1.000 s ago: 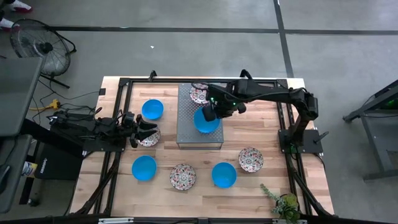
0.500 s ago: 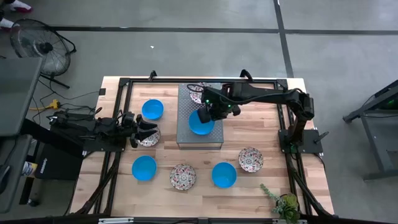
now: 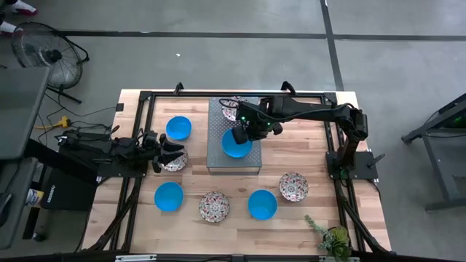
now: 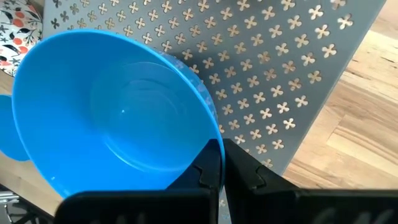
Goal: Pick & Place Mini bowls
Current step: Put the blue bowl on the shelf, then stack the white patterned bowl on the white patterned bowl on the shelf
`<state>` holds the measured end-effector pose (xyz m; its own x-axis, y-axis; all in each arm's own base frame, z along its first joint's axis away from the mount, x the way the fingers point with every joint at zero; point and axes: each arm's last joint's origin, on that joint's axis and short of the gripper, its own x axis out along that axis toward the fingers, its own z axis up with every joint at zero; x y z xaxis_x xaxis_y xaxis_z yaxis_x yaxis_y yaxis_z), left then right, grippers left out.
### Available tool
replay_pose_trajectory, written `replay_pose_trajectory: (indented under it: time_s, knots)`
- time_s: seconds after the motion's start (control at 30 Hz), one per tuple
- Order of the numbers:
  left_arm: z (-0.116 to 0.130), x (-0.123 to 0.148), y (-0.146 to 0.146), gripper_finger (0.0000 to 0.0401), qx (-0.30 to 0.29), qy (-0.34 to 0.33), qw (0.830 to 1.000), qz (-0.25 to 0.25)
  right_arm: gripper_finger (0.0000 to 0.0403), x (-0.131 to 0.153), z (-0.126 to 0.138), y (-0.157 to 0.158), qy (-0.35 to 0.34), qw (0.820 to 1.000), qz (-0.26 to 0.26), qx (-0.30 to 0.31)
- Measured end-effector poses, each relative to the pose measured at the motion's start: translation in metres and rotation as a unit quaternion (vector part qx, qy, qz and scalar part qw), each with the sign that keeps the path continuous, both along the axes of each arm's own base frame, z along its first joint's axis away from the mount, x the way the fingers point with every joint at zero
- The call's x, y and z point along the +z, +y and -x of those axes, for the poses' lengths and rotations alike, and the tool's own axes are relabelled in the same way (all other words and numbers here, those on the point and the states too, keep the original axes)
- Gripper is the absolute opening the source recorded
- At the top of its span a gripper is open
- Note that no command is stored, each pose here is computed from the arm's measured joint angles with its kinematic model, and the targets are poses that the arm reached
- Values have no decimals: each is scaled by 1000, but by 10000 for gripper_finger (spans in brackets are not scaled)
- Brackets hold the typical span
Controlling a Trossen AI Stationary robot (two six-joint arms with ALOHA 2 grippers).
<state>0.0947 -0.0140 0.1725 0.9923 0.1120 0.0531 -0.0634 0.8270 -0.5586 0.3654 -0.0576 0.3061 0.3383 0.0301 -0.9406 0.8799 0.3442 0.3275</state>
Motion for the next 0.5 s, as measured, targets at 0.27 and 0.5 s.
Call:
replay_pose_trajectory:
  time_s: [0.27,0.5]
  knots:
    - [0,0,0,190,0,0,1000,0,27,0,1,0,2,1000,2,5]
    - [0,0,0,190,0,0,1000,0,59,0,1,0,6,1000,6,15]
